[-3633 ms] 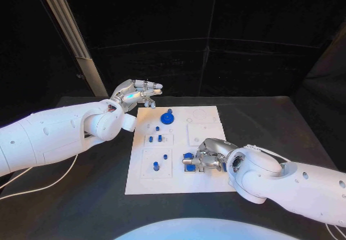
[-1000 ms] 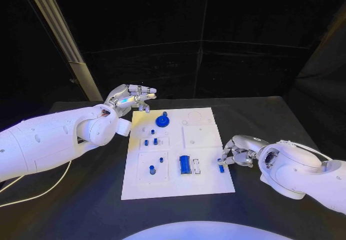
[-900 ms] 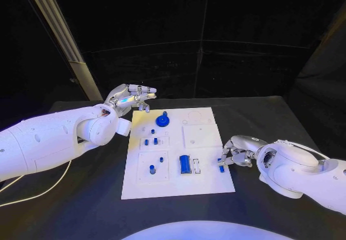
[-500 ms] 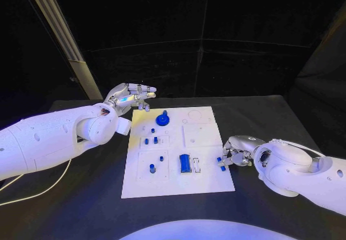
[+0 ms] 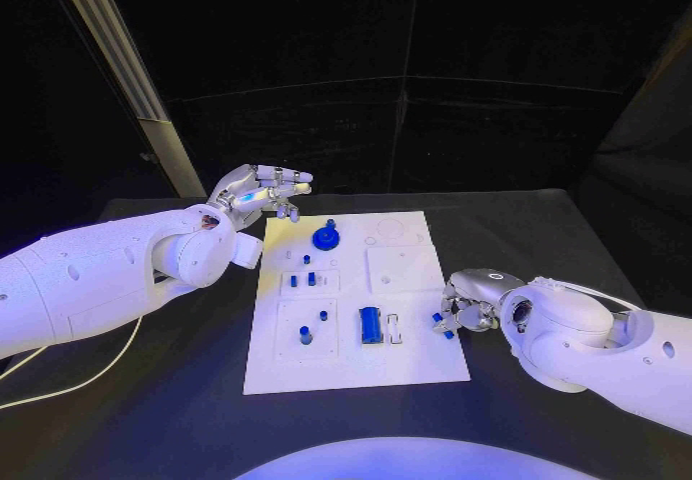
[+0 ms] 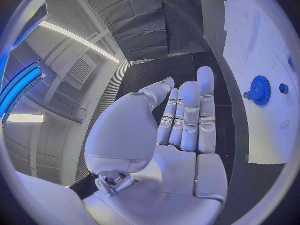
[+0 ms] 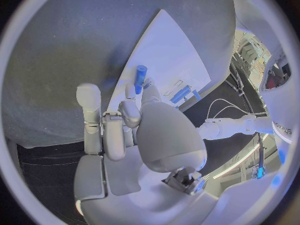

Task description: Assemble the parts on the task board

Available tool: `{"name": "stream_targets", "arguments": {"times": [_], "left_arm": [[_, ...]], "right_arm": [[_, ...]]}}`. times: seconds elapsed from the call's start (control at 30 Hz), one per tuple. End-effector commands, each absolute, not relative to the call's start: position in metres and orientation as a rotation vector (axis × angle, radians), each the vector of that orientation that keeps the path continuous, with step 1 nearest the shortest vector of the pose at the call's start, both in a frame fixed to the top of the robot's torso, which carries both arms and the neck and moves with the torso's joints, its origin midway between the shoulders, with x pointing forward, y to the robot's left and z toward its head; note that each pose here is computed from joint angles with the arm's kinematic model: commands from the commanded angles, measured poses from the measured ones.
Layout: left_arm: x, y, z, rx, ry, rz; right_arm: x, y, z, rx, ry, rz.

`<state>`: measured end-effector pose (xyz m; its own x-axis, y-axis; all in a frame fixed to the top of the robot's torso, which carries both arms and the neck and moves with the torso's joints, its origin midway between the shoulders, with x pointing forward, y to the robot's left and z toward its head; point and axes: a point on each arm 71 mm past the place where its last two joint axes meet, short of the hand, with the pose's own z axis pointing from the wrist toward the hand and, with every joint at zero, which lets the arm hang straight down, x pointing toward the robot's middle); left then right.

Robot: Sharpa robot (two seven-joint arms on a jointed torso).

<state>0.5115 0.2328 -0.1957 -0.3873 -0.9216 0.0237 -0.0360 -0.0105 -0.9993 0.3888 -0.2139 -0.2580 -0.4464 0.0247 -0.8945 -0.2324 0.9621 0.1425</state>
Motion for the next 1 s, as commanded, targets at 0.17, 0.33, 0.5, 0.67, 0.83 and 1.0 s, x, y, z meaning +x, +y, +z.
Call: {"name": "stream_targets", "arguments": {"times": [0.17,0.33,0.5,0.67,0.83,1.0], "left_arm": [[0.511,0.232,-0.195,-1.028,1.519,-1.51],[0.511,0.233,-0.195,-1.028,1.519,-1.51],[0.51,0.233,-0.194,-1.028,1.519,-1.51],[0.511,0.233,-0.194,-1.028,1.518,-1.509],[0.511,0.233,-0.195,-1.028,1.519,-1.51],[0.511,0.232,-0.195,-1.027,1.519,-1.51]], "right_arm": [[0.382,-0.207,-0.269,-0.283,2.063,0.217],[0.381,-0.203,-0.269,-0.298,2.055,0.214],[0.381,-0.202,-0.268,-0.284,2.043,0.215],[0.381,-0.203,-0.268,-0.212,2.053,0.244],[0.377,-0.203,-0.264,-0.097,2.055,0.308],[0.374,-0.202,-0.258,0.018,2.024,0.386]]}}
